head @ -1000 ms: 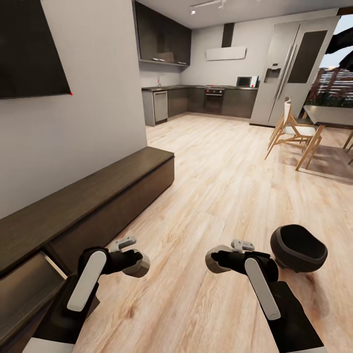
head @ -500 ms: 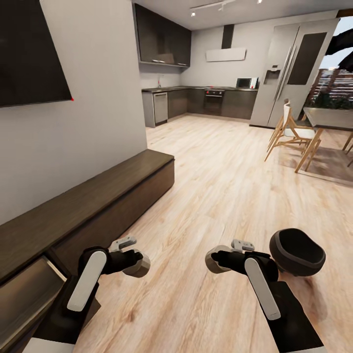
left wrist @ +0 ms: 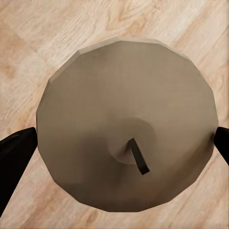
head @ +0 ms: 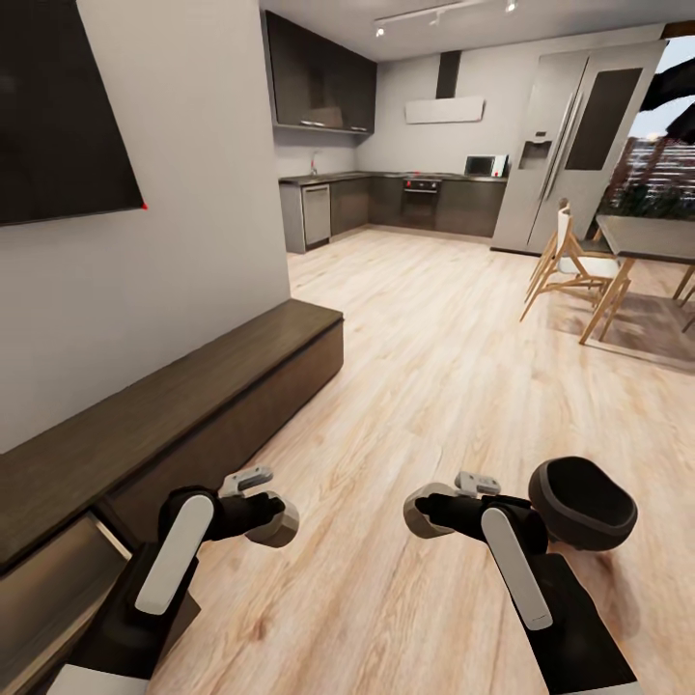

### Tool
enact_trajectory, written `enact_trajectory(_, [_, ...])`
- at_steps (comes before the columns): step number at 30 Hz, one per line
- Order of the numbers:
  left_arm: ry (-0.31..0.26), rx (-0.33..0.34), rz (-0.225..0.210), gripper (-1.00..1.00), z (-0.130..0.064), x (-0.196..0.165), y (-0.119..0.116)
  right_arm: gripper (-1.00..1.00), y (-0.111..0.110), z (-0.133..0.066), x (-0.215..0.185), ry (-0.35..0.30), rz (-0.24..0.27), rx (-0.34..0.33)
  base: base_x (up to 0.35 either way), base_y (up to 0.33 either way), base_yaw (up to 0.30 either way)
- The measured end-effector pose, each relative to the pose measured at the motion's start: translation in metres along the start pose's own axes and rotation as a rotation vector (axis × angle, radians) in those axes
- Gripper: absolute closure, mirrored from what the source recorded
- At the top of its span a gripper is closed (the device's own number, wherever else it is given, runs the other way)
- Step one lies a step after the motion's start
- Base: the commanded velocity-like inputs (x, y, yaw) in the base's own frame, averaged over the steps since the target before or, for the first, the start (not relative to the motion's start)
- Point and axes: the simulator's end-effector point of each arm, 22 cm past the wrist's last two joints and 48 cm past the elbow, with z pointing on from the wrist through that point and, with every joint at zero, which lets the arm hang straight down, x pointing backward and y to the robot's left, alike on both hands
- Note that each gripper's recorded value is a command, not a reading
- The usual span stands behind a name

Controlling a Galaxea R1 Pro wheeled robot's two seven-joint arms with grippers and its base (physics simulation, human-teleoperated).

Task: Place each of the two pumpkins and all three candles from the living room inside a cabinet in the living room (use any cabinet), then make sure every cabinet is closed, and position the cauldron so it is next to a table in the living room.

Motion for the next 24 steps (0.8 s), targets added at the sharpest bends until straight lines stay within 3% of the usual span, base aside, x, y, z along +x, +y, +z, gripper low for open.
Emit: enact_trajectory(24, [0.007, 0.000, 0.003, 1.00, -0.038, -0.026, -0.017, 1.00, 0.014, -0.035, -0.033, 0.003, 0.004, -0.003, 0.000, 0.000, 0.000])
